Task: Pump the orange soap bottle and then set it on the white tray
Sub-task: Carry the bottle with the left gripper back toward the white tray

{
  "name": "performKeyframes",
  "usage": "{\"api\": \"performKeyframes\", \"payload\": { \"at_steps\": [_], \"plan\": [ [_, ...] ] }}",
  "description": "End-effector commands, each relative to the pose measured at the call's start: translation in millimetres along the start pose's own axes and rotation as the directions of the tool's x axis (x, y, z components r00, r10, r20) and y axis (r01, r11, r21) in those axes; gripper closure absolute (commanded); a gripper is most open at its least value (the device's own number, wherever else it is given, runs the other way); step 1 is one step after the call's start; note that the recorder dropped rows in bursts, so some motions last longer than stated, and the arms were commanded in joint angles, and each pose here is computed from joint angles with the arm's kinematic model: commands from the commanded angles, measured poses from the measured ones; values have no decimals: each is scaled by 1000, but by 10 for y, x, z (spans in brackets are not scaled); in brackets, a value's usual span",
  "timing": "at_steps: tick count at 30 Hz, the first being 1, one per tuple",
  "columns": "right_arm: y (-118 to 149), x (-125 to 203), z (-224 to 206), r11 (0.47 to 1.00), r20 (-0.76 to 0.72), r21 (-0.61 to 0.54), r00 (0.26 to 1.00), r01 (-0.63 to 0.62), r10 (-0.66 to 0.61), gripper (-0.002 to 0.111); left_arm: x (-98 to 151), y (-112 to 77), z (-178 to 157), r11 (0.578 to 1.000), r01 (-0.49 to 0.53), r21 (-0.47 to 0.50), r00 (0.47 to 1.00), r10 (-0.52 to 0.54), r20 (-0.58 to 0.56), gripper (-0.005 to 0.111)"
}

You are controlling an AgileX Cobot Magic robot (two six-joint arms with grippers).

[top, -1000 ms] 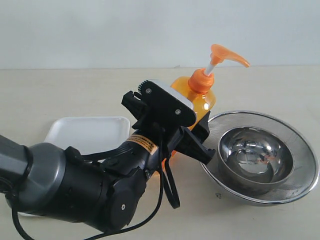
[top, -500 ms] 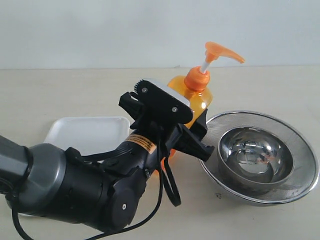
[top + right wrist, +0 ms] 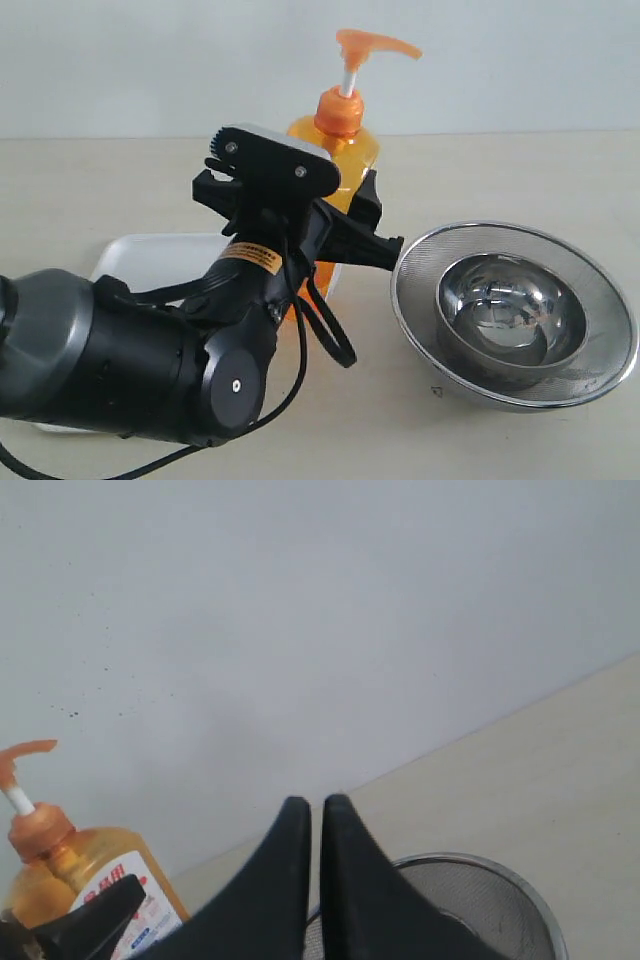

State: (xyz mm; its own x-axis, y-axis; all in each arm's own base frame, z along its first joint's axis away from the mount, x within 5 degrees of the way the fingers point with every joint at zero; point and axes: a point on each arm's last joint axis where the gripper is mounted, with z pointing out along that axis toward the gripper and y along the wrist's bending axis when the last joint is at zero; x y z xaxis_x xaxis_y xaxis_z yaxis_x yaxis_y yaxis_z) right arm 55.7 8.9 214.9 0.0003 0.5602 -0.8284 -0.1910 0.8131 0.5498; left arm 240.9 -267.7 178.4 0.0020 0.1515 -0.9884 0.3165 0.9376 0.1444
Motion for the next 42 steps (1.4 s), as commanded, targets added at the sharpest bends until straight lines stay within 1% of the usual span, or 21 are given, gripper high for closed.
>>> {"api": "performKeyframes", "payload": {
  "at_steps": [1, 5, 7, 8, 10, 11, 14, 16, 17, 19, 23, 25, 28, 31, 34, 38, 39, 42],
  "plan": [
    [3, -7, -4, 1000, 7, -1, 1000, 11, -11, 108, -252, 120, -93, 997, 58, -40, 993, -54, 102, 102],
    [-2, 2, -4, 1000, -3, 3, 1000, 11, -11, 108, -338, 242, -223, 995, 84, -47, 989, -77, 127, 102],
    [-25, 46, -6, 999, -53, 28, 998, 37, -35, 108, -391, 318, -303, 995, 87, -55, 986, -78, 144, 102],
    [-33, 60, -7, 998, -69, 34, 996, 61, -59, 108, -414, 358, -349, 995, 88, -57, 986, -79, 149, 102],
    [-69, 113, -14, 977, -139, 50, 970, 209, -201, 108, -444, 436, -436, 994, 95, -61, 984, -85, 155, 102],
    [-81, 128, -17, 958, -161, 48, 949, 283, -272, 108, -479, 482, -488, 994, 95, -62, 983, -84, 163, 102],
    [-86, 134, -18, 897, -175, 21, 885, 442, -432, 108, -522, 597, -614, 992, 103, -71, 981, -90, 171, 102],
    [-84, 130, -18, 833, -172, -2, 820, 553, -545, 108, -540, 663, -678, 991, 102, -86, 981, -86, 172, 102],
    [-83, 129, -17, 792, -169, -14, 780, 610, -603, 108, -550, 707, -719, 990, 103, -97, 981, -86, 171, 102],
    [-83, 129, -17, 753, -168, -24, 740, 658, -652, 108, -563, 761, -769, 989, 102, -111, 982, -83, 171, 102],
    [-120, 185, -32, 754, -242, -35, 727, 656, -643, 108, -523, 864, -869, 984, 106, -142, 983, -82, 164, 102],
    [-157, 243, -52, 756, -316, -46, 708, 653, -631, 108, -491, 898, -912, 983, 116, -142, 983, -93, 160, 102],
    [-192, 295, -76, 750, -384, -59, 679, 658, -626, 108, -450, 954, -964, 978, 132, -161, 983, -108, 147, 102],
    [-193, 284, -72, 727, -374, -63, 659, 683, -652, 108, -405, 1002, -1020, 975, 144, -167, 982, -121, 144, 102],
    [-182, 268, -64, 727, -352, -60, 666, 685, -657, 108, -354, 1048, -1069, 968, 177, -176, 979, -155, 133, 102],
    [-174, 258, -60, 728, -339, -58, 672, 684, -658, 108, -303, 1086, -1085, 963, 187, -195, 979, -167, 117, 102],
    [-174, 258, -60, 728, -339, -58, 672, 684, -658, 108, -281, 1144, -1074, 950, 216, -224, 974, -194, 117, 102],
    [-174, 258, -60, 731, -339, -56, 675, 680, -655, 108, -253, 1259, -1046, 939, 233, -254, 970, -205, 131, 102]
  ]
}}
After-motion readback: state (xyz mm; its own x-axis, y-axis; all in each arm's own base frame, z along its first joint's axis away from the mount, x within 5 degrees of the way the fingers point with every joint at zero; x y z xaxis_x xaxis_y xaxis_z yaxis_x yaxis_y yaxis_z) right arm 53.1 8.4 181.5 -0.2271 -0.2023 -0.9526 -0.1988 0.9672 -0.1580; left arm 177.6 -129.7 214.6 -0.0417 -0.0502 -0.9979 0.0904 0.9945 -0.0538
